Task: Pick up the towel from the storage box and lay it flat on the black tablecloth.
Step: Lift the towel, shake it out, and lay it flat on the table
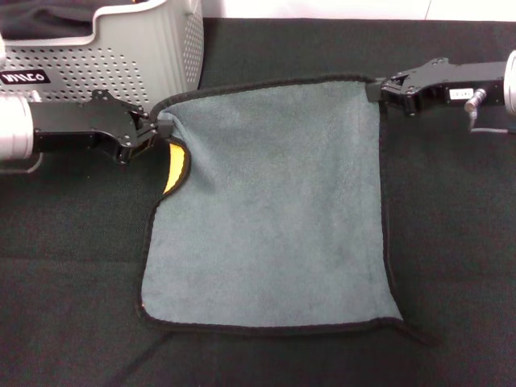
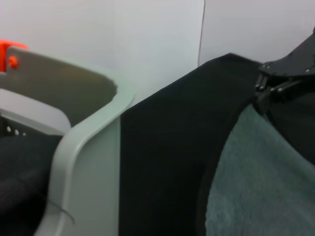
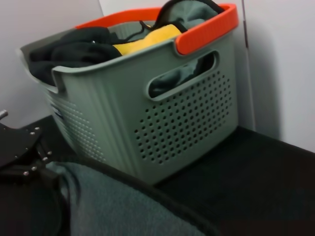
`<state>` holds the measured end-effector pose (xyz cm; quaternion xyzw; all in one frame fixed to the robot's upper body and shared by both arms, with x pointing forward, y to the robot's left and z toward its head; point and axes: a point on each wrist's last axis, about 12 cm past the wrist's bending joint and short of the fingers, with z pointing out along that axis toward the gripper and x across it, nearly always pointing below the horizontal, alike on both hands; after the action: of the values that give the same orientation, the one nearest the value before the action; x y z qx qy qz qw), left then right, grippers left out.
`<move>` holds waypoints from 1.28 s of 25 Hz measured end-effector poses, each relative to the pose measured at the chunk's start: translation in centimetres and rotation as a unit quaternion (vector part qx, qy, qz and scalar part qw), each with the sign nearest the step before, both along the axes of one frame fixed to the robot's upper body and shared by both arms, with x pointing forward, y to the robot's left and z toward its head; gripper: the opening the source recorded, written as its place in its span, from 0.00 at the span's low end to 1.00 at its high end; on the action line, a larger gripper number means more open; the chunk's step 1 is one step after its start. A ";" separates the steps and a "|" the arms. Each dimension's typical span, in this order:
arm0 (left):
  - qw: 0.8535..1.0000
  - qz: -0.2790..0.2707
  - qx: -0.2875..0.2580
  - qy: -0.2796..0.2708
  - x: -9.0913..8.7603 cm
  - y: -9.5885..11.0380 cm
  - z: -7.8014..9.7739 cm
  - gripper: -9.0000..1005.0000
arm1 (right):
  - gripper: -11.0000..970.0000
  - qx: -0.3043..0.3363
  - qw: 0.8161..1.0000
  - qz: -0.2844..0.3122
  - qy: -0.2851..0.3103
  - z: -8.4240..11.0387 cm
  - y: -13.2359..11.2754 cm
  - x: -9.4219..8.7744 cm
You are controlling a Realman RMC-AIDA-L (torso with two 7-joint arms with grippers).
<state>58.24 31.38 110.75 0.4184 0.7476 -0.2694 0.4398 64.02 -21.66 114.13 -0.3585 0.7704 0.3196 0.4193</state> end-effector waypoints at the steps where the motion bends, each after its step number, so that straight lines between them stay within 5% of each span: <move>1: 1.000 0.002 0.004 -0.001 0.1 -0.1 -0.1 0.03 | 0.02 -0.004 1.000 -0.002 -0.002 0.0 0.1 0.1; 29: 0.999 0.035 0.022 -0.014 0.9 -0.8 -0.6 0.12 | 0.02 -0.044 0.999 -0.018 -0.003 -1.3 1.5 0.6; 32: 0.998 0.059 0.023 -0.010 1.1 -0.6 -0.9 0.14 | 0.10 -0.061 0.997 -0.048 -0.006 -1.8 1.4 1.0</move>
<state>59.31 30.80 109.83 0.3866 0.7725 -0.2216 0.4524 65.05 -20.31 112.35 -0.3479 0.8024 0.2491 0.4161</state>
